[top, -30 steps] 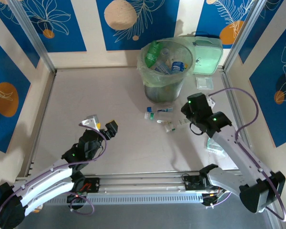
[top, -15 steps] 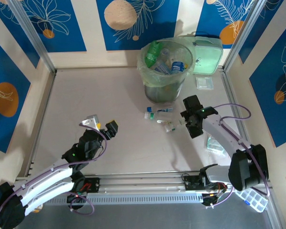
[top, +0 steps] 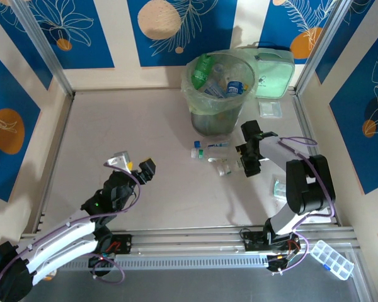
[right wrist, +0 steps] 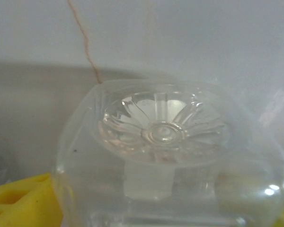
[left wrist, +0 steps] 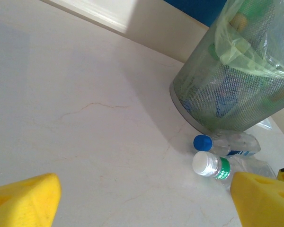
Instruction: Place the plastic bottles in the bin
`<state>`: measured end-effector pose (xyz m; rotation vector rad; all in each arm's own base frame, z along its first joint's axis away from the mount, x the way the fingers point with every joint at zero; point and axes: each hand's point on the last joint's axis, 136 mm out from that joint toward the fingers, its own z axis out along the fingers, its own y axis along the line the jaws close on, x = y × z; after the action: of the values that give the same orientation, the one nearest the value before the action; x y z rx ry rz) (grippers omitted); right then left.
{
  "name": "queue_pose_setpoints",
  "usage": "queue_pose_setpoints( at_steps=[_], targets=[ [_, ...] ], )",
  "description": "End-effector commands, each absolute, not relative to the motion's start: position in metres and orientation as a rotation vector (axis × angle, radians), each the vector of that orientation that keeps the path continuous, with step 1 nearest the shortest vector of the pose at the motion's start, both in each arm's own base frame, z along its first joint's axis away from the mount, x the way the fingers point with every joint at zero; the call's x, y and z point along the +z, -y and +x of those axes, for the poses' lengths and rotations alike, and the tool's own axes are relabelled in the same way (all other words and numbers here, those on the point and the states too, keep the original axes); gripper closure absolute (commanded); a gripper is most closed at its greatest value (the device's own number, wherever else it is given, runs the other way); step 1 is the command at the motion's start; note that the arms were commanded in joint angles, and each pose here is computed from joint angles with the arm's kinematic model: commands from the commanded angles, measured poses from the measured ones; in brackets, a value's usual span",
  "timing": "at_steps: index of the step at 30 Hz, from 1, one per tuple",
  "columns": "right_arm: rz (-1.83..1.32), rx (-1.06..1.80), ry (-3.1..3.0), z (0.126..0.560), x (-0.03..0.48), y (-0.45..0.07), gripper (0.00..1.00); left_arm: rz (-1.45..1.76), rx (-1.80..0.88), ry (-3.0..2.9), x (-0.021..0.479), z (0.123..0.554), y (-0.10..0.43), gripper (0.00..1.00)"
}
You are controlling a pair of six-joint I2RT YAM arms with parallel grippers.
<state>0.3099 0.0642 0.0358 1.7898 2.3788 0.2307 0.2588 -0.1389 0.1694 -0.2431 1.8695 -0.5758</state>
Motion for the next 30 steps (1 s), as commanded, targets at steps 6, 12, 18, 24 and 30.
queue_pose_setpoints(
  at_steps=[6, 12, 18, 24, 30],
  targets=[
    [1.793, 0.229, -2.376, 0.303, 0.039, -0.061, 0.32, -0.247, -0.609, -1.819, 0.191, 0.262, 0.142, 0.08],
    [1.774, 0.233, -2.339, 0.289, 0.051, -0.052, 0.41, -0.245, -0.612, -1.821, 0.191, 0.262, 0.143, 0.08],
    [1.68, 0.328, -2.288, 0.28, 0.076, -0.048, 0.52, -0.248, -0.618, -1.814, 0.19, 0.261, 0.142, 0.08],
    [1.339, 0.474, -2.217, 0.287, 0.138, -0.05, 0.66, -0.246, -0.624, -1.807, 0.192, 0.26, 0.142, 0.08],
    [0.758, 0.619, -2.002, 0.3, 0.247, -0.063, 0.68, -0.261, -0.613, -1.804, 0.192, 0.26, 0.139, 0.08]
  ],
)
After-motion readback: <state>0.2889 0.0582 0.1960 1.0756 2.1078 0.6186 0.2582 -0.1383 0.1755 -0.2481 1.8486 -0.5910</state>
